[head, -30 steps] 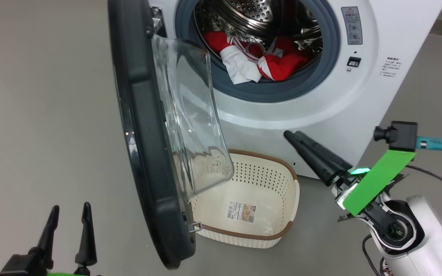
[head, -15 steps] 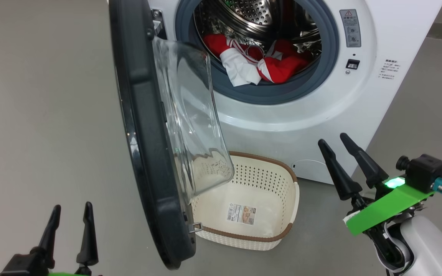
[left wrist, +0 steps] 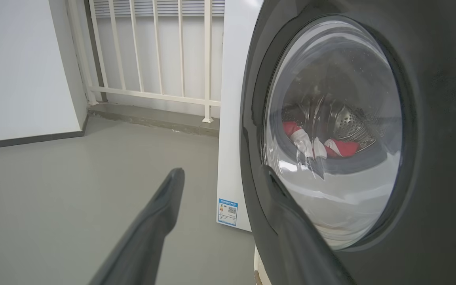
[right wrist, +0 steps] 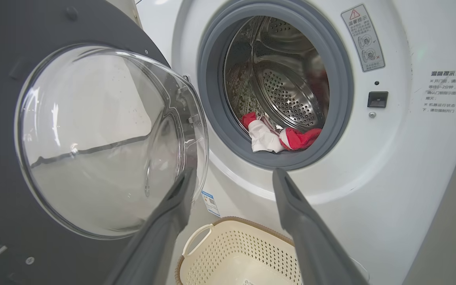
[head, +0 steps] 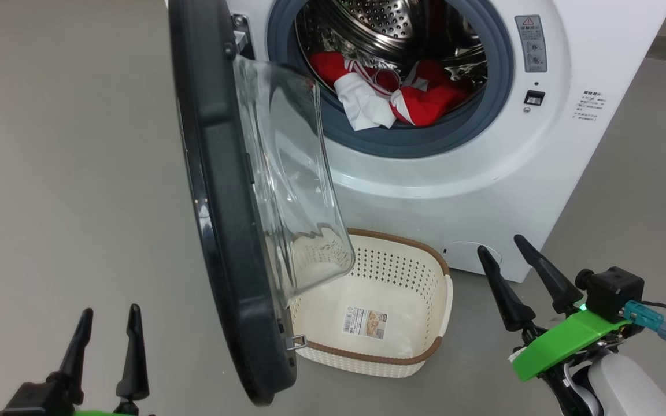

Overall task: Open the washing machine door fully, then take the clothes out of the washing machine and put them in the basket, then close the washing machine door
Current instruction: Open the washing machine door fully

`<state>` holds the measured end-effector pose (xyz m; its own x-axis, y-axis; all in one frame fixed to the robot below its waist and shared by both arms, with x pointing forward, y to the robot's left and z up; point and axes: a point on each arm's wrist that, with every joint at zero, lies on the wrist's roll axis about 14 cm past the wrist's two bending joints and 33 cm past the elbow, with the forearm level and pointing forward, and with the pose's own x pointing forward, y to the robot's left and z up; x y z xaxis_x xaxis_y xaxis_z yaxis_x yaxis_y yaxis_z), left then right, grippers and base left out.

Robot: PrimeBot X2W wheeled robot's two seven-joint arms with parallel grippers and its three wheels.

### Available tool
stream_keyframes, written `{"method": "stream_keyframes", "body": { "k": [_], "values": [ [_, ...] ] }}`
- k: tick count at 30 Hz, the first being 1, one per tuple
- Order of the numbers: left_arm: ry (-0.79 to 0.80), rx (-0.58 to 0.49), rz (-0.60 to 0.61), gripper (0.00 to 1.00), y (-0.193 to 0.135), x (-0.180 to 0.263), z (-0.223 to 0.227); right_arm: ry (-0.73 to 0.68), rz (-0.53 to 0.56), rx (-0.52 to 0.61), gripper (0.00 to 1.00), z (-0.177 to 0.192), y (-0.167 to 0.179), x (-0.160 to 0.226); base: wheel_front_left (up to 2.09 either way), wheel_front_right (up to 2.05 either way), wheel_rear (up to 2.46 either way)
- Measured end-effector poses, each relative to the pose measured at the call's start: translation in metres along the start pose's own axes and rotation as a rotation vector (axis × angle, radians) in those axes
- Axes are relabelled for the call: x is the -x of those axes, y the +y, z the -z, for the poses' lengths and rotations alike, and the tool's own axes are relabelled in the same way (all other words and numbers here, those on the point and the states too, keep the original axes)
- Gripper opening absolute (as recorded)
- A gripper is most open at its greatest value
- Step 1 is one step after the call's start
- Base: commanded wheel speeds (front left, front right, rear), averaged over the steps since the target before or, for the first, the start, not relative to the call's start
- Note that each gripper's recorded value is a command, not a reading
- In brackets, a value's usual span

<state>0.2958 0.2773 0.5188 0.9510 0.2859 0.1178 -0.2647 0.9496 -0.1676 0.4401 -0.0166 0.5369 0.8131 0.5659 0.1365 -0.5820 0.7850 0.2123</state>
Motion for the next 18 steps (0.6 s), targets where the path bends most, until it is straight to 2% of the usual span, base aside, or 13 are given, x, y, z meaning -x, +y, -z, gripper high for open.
{"method": "stream_keyframes", "body": {
  "k": [18],
  "values": [
    [-0.007, -0.002, -0.014, 1.0, 0.0044, 0.0003, -0.0022, -0.006, 0.007, 0.039, 1.0, 0.0003, 0.0005, -0.002, 0.0, 0.0, 0.0]
  ]
}}
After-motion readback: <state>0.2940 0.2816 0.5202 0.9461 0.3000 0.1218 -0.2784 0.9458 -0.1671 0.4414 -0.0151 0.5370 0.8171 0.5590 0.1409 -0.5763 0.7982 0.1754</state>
